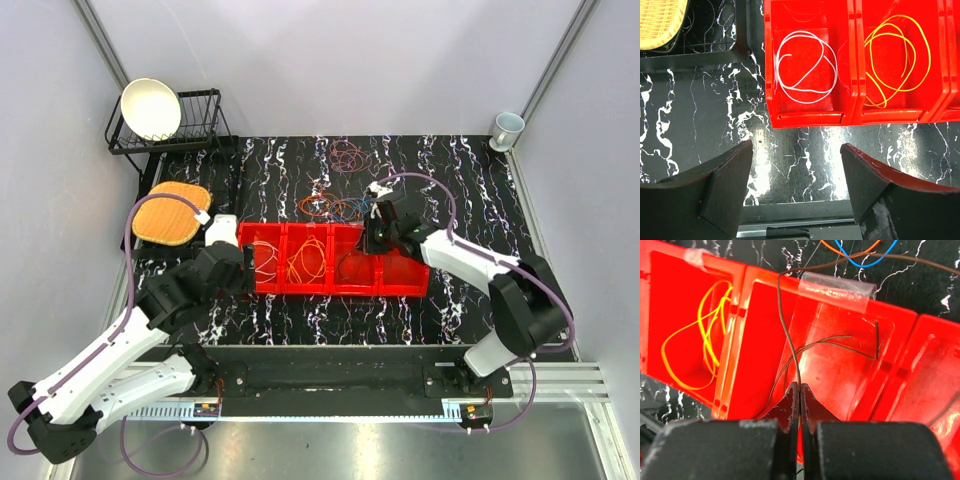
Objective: Untangle the cables
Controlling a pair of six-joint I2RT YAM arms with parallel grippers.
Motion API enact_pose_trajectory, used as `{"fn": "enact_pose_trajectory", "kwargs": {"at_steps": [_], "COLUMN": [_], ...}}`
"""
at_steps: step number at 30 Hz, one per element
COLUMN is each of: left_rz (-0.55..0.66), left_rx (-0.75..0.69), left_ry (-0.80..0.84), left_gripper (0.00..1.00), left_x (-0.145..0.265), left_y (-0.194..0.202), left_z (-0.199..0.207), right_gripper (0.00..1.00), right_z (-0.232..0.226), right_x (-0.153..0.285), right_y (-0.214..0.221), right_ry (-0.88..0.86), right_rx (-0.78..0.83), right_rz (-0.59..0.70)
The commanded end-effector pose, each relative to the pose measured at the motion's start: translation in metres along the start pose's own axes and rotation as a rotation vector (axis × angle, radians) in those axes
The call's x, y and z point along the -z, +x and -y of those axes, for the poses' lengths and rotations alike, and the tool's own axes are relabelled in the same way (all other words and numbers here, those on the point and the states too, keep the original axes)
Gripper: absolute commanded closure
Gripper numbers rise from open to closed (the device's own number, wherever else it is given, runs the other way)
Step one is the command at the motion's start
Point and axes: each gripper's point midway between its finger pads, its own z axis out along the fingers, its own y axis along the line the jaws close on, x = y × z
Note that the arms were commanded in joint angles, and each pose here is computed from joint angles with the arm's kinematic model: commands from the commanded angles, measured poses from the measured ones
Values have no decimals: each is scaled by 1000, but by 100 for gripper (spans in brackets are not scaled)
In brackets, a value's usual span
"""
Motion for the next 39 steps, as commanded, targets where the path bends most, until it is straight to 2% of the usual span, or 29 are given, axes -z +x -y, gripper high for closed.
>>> {"fn": "enact_pose_trajectory", "kwargs": {"at_steps": [1, 7, 10, 11, 13, 15, 18, 21, 25, 28, 31, 35, 39], "left_rz": [23, 25, 23, 22, 20, 20, 24, 28, 33, 33, 35, 35, 26], "left_rx": [5, 6, 6, 5, 2, 2, 6, 9, 14, 12, 16, 15, 9], "left_ry": [-3, -3, -4, -1, -3, -3, -2, -1, 4, 4, 6, 5, -1], "left_gripper": [26, 26, 26, 26, 26, 26, 26, 26, 26, 26, 26, 26, 26], "left_x": [-3, -3, -3, -3, -3, -3, -3, -2, -1, -1, 0, 0, -2], "left_y": [-5, -6, -6, -6, -5, -5, -6, -6, -7, -7, -7, -7, -6], "left_z": [2, 2, 2, 3, 2, 2, 2, 1, 2, 2, 1, 1, 2], "right_gripper": [100, 100, 90, 78, 63, 44, 32, 28, 16, 13, 14, 23, 31], "right_z": [-8, -11, -11, -16, -21, -29, -29, -9, 7, 16, 35, 54, 62], "right_x": [-8, -15, -4, 5, 16, 34, 53, 67, 80, 80, 78, 64, 50], "right_y": [-22, -18, -27, -35, -45, -58, -67, -68, -61, -52, -48, -44, -49], "right_ry": [24, 49, 81, 79, 76, 67, 98, 216, 292, 300, 332, 269, 259], "right_rx": [39, 69, 78, 84, 93, 99, 93, 66, -2, -62, -122, -222, -222], "right_rz": [25, -33, -33, -18, 4, 34, 50, 64, 73, 56, 51, 18, 0]}}
